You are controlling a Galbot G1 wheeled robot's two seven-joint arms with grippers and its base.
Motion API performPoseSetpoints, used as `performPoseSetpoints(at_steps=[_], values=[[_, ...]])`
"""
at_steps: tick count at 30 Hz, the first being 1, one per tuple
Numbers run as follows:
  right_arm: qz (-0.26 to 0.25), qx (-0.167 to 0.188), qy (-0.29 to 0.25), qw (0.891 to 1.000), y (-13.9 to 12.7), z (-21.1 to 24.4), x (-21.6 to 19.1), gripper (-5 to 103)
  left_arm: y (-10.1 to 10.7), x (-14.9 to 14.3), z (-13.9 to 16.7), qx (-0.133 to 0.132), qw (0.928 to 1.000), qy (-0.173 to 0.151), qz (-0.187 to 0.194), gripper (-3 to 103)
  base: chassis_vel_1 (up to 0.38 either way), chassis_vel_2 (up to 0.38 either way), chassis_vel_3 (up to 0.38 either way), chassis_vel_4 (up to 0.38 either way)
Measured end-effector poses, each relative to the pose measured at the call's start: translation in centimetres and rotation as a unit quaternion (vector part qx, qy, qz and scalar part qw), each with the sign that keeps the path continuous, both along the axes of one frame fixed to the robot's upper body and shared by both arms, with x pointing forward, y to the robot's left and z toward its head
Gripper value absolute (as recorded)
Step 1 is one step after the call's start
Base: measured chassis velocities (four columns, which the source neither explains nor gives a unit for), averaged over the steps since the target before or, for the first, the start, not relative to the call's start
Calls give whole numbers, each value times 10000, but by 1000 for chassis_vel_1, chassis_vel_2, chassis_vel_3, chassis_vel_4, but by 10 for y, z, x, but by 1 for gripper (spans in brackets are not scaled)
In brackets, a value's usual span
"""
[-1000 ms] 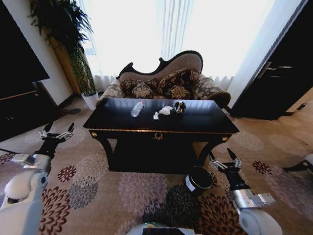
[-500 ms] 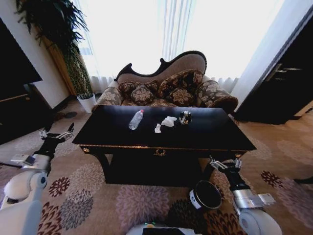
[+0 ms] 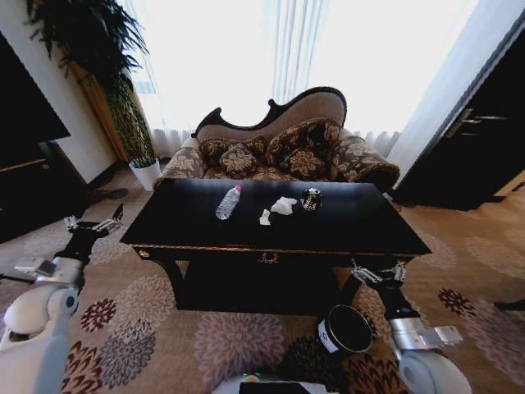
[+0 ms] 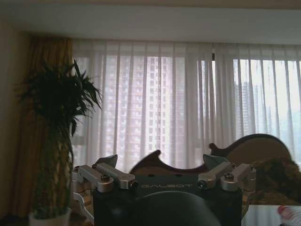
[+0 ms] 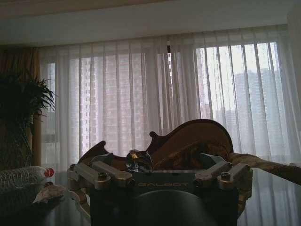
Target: Move to the front of the table and place the trash on the table into the trash bin.
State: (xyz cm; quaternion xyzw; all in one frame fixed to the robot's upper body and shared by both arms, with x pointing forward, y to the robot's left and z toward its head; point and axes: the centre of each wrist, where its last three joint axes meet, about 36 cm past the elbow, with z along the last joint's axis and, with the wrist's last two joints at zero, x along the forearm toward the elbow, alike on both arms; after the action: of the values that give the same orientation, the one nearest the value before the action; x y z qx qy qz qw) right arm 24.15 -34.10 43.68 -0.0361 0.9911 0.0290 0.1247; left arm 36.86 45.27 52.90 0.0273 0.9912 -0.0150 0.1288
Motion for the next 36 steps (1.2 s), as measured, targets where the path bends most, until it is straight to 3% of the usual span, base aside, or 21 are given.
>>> performPoseSetpoints(at_steps=[1, 3, 10, 16, 21, 26, 36], values=[[20, 3, -43, 10000, 4, 3, -1, 100, -12, 10, 9, -215, 9996, 95, -160, 100, 0, 0, 0, 0], [47, 21, -100, 9999, 8, 7, -1, 100, -27, 27, 18, -384, 9984, 201, -372, 100, 0, 0, 0, 0], [101, 68, -169, 9998, 20, 12, -5, 100, -62, 73, 21, -643, 9931, 523, -825, 100, 0, 0, 0, 0], [165, 67, -149, 9997, 28, 10, -6, 100, -91, 91, 33, -742, 9869, 619, -1291, 100, 0, 0, 0, 0], [331, 121, -142, 9993, 46, 7, -7, 100, -137, 105, 57, -765, 9767, 856, -1812, 100, 0, 0, 0, 0], [444, 108, -116, 9989, 57, 4, -9, 100, -166, 112, 66, -658, 9731, 1183, -1862, 100, 0, 0, 0, 0], [579, 99, -52, 9983, 67, -4, -9, 100, -193, 140, 71, -666, 9606, 2021, -1789, 100, 0, 0, 0, 0]])
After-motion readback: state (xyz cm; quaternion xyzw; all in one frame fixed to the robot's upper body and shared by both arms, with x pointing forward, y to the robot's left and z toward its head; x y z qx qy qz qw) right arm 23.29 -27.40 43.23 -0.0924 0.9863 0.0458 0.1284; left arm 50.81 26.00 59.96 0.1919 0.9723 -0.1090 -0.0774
